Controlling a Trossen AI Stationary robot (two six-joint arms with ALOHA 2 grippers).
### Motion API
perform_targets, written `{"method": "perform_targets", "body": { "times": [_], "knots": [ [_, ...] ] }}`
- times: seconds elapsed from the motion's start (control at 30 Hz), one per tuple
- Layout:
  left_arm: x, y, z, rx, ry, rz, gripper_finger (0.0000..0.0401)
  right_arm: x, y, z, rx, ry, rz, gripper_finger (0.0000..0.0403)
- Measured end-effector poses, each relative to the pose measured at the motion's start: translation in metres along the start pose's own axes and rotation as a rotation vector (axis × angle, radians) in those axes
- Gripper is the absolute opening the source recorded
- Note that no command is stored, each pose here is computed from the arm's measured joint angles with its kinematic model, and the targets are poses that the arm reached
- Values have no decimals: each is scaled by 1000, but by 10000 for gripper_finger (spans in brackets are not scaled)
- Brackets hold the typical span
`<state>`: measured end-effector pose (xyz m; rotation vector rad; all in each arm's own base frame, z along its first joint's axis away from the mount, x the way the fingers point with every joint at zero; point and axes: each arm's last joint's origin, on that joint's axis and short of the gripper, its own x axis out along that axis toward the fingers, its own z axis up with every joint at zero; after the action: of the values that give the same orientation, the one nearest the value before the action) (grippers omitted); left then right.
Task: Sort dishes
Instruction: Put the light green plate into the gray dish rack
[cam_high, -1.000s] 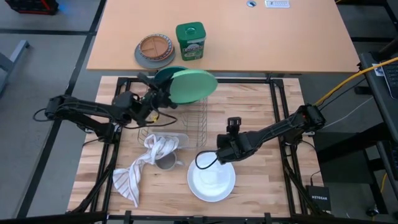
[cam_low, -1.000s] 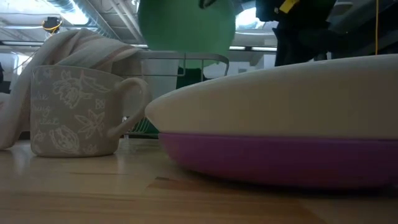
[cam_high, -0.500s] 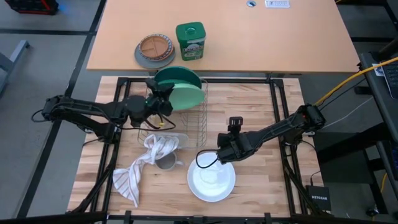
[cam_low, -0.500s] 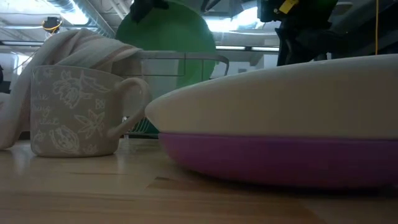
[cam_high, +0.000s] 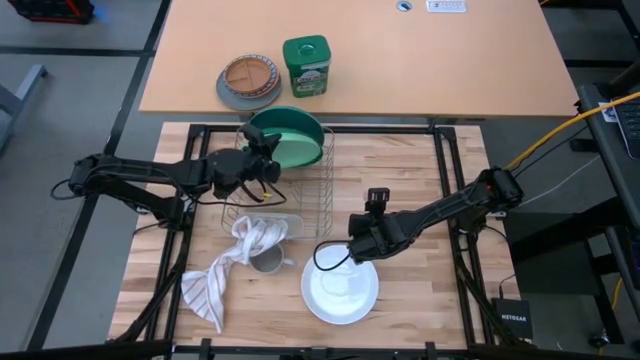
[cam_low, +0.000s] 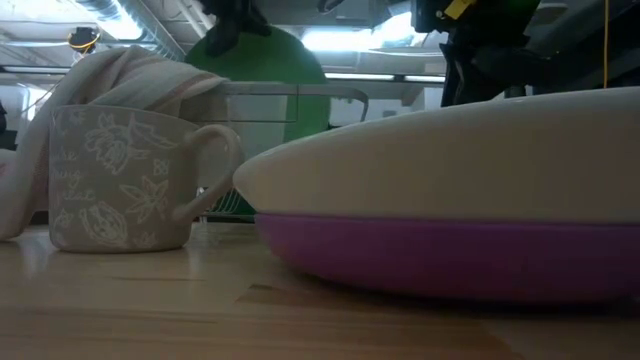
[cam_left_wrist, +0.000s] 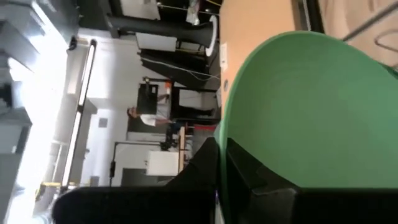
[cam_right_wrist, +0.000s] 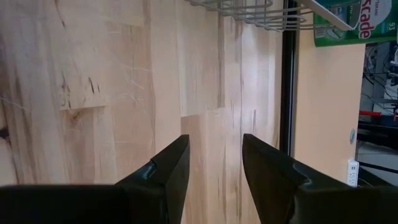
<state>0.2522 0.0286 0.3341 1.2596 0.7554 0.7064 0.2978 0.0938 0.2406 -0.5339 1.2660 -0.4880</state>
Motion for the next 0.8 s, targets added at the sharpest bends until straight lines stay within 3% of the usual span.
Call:
{"method": "perform_targets", "body": {
  "times": [0.4,0.8],
  "knots": [
    [7,-11,7,160,-1,-27,0,0,1,2,15,-20,-3,151],
    [10,-3,13,167,-53,44,0,0,1,2,19,-23,-1,151]
  ]
}}
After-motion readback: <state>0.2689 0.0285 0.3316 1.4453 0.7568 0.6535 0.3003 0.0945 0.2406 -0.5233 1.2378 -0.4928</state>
